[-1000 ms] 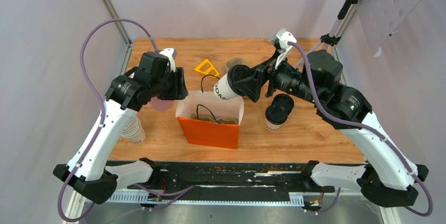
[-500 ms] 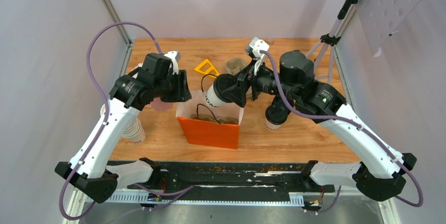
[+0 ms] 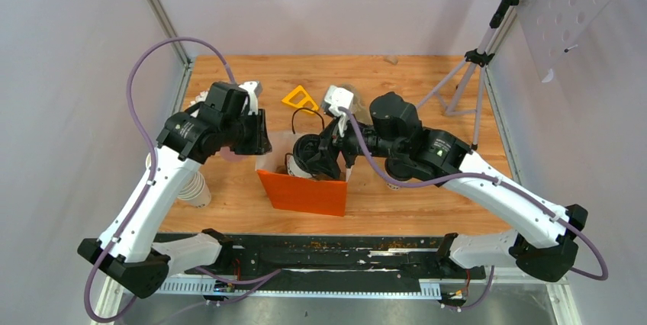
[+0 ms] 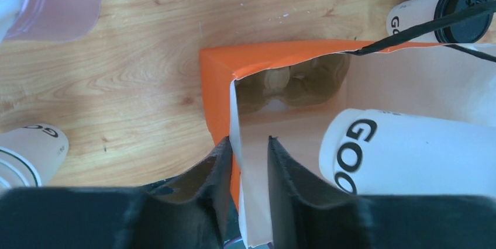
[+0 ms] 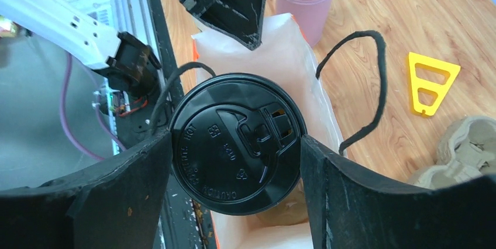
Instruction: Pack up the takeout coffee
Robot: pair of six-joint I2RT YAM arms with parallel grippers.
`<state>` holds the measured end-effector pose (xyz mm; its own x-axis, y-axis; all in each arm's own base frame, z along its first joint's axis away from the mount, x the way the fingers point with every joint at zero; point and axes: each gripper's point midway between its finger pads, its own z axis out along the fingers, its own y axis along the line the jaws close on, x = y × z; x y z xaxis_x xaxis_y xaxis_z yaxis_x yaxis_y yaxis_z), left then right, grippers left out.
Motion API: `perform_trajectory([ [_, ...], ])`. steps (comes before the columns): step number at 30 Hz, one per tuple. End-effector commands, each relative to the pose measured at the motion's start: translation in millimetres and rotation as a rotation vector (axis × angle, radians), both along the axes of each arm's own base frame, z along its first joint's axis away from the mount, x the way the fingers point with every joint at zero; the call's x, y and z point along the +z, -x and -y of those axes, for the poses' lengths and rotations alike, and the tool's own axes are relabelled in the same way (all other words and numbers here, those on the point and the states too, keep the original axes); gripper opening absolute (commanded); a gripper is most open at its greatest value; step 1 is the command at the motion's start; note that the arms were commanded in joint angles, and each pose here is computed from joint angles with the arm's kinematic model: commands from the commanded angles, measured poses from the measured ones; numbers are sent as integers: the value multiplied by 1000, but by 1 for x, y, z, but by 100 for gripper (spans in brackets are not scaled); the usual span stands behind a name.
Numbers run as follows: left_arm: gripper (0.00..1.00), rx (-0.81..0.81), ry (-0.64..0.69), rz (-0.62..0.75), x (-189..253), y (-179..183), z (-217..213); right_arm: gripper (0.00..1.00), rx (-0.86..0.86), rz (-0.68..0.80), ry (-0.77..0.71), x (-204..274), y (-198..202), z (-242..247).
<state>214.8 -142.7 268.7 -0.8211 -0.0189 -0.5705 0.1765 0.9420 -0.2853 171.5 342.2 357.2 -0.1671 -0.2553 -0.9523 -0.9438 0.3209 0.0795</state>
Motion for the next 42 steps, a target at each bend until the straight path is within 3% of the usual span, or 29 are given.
perform_trajectory([
  [1, 27, -71, 50, 63, 7, 0, 9, 71, -48, 123, -1, 1, -18, -5],
  [4, 12, -124, 117, 109, 10, 0, 21, 71, -50, 171, 19, -4, -25, -8],
  [7, 3, -186, 199, 172, 17, 0, 35, 71, -39, 201, 66, -16, -29, -9],
  [15, 1, -186, 321, 262, 21, -1, 47, 71, 36, 243, 126, -44, -20, -8],
  [17, 8, -167, 328, 241, 18, -1, 47, 71, 73, 262, 140, -49, -11, -10],
  [21, 41, -126, 298, 174, 14, 10, 37, 71, 114, 296, 193, -66, 5, -12],
  [27, 65, -152, 189, 53, 2, 45, 15, 70, 96, 372, 223, -75, 19, -10],
  [32, 69, -204, 209, -50, -10, 68, 18, 70, 79, 395, 262, -89, 29, -10],
  [38, 69, -224, 202, -64, -18, 82, 12, 70, 84, 399, 285, -103, 44, -9],
  [42, 61, -230, 196, -42, -18, 84, 9, 70, 85, 402, 309, -110, 47, -8],
])
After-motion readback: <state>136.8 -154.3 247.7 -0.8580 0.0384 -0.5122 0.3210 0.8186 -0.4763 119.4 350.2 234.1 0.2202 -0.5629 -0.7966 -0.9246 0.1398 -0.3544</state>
